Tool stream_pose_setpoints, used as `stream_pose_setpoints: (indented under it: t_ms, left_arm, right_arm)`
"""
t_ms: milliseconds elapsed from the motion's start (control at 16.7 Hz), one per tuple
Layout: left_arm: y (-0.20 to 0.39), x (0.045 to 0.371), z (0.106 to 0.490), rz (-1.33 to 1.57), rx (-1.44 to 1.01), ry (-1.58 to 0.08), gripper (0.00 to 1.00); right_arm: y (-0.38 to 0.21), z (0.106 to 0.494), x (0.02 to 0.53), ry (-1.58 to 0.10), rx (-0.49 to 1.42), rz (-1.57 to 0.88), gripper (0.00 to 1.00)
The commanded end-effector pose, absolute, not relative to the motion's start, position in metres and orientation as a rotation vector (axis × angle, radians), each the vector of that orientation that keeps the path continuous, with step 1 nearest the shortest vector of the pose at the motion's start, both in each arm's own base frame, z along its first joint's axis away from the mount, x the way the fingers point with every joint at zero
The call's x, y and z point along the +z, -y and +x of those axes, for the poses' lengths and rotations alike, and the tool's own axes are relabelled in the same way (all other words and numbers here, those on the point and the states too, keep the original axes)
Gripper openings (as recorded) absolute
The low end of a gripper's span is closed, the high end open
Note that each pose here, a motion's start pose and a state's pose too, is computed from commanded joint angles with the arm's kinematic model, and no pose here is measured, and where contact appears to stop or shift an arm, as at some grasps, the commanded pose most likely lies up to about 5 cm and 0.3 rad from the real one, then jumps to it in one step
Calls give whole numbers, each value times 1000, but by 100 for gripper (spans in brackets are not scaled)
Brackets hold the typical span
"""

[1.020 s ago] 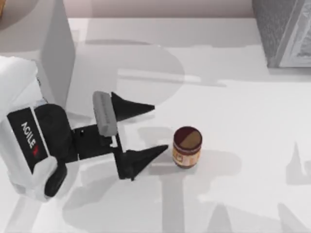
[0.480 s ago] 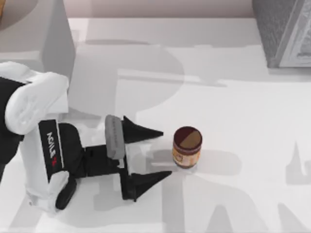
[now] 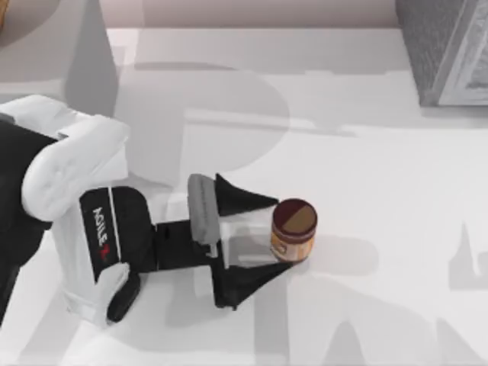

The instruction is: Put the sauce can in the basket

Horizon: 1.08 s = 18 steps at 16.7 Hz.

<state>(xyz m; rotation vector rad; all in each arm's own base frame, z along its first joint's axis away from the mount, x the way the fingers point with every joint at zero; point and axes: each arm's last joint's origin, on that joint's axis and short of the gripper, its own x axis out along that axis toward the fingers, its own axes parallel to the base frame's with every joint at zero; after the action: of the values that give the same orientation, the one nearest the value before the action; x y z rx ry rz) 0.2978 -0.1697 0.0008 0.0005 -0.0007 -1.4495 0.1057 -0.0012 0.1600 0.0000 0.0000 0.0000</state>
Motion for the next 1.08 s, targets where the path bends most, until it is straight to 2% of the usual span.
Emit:
stream_pose_setpoints:
  t_ms: [360, 660, 1080]
  left_arm:
    - [208, 5, 298, -1, -1449, 0, 100]
    - [212, 5, 298, -1, -1449, 0, 100]
    - [212, 5, 298, -1, -1449, 0, 47]
  right_arm:
    - [1, 106, 160, 0, 0, 0, 100]
    - [1, 106, 160, 0, 0, 0, 100]
    - [1, 106, 160, 0, 0, 0, 100]
